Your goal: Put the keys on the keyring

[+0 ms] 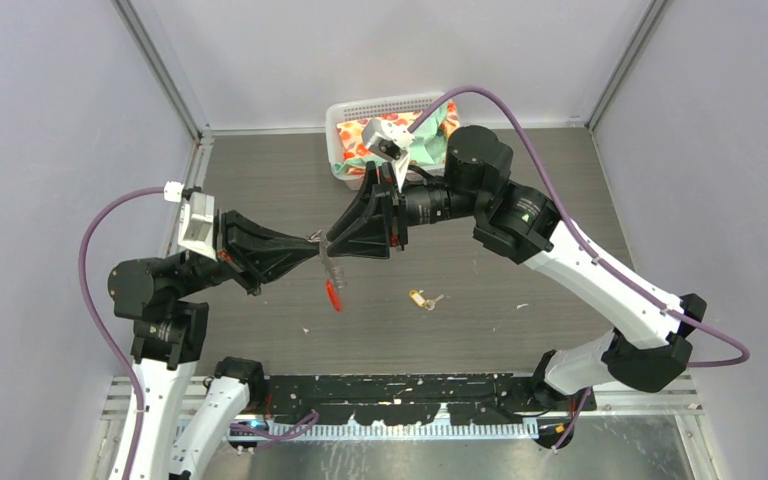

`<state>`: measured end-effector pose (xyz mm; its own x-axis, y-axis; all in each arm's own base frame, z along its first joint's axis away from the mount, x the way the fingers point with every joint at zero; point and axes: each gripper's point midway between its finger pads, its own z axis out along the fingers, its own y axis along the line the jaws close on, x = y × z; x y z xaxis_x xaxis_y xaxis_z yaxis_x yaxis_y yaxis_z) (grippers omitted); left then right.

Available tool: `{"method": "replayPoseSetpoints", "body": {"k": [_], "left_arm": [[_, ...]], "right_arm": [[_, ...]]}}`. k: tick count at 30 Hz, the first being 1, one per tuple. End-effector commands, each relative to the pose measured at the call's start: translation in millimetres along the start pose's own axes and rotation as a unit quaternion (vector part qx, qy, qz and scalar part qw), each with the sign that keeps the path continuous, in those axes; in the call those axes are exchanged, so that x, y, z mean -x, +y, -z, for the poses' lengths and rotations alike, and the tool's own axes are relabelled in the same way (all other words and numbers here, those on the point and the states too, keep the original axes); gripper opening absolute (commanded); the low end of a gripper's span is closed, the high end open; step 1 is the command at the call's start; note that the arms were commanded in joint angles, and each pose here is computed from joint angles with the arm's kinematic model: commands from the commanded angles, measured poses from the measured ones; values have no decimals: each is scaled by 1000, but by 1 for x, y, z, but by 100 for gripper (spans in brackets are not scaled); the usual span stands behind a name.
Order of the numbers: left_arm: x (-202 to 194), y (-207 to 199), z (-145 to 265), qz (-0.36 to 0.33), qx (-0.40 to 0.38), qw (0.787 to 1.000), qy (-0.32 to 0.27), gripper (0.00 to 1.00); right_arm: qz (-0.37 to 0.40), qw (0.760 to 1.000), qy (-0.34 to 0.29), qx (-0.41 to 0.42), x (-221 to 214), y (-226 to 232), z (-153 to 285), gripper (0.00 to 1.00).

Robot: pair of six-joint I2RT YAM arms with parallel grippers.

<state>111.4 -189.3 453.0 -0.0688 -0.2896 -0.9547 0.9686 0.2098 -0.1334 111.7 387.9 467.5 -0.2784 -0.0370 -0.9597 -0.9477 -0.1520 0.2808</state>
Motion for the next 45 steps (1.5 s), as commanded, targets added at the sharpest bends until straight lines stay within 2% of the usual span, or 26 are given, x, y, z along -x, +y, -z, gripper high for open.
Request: {"method": "replayPoseSetpoints", "body": {"k": [1,10,18,21,27,29,31,33,39,43,45], "left_arm": [[15,-10,-1,-26,-10,1000,-14,0],[14,-10,-1,-29,-10,999,-12,0],[3,0,-1,-24,-2,1000,-3,0],[-1,2,0,-23,-2,1000,1,0],[-11,7,2,-28,1,999,15,1],[-19,8,4,-37,2,999,25,7],[-26,9,8,-59,12,997,38,17],[-33,9,15,-85,24,995,51,23],[-48,2,33,-201,31,975,90,21],[-40,8,33,-268,39,959,87,20],[-31,11,29,-282,41,955,79,24]], "right_arm": [[20,999,-30,21,23,11,-1,38],[17,999,-28,32,23,10,-6,31],[13,999,-27,40,20,8,-10,13],[15,999,-28,33,19,5,-9,1],[27,999,-39,3,18,-1,-4,1],[33,999,-43,-7,17,-1,1,1],[35,998,-48,-14,17,0,5,1],[35,998,-50,-20,15,0,10,1],[27,999,-40,-15,6,4,16,1],[16,1000,-17,9,0,11,14,1],[11,1000,-7,19,-5,12,13,1]]}}
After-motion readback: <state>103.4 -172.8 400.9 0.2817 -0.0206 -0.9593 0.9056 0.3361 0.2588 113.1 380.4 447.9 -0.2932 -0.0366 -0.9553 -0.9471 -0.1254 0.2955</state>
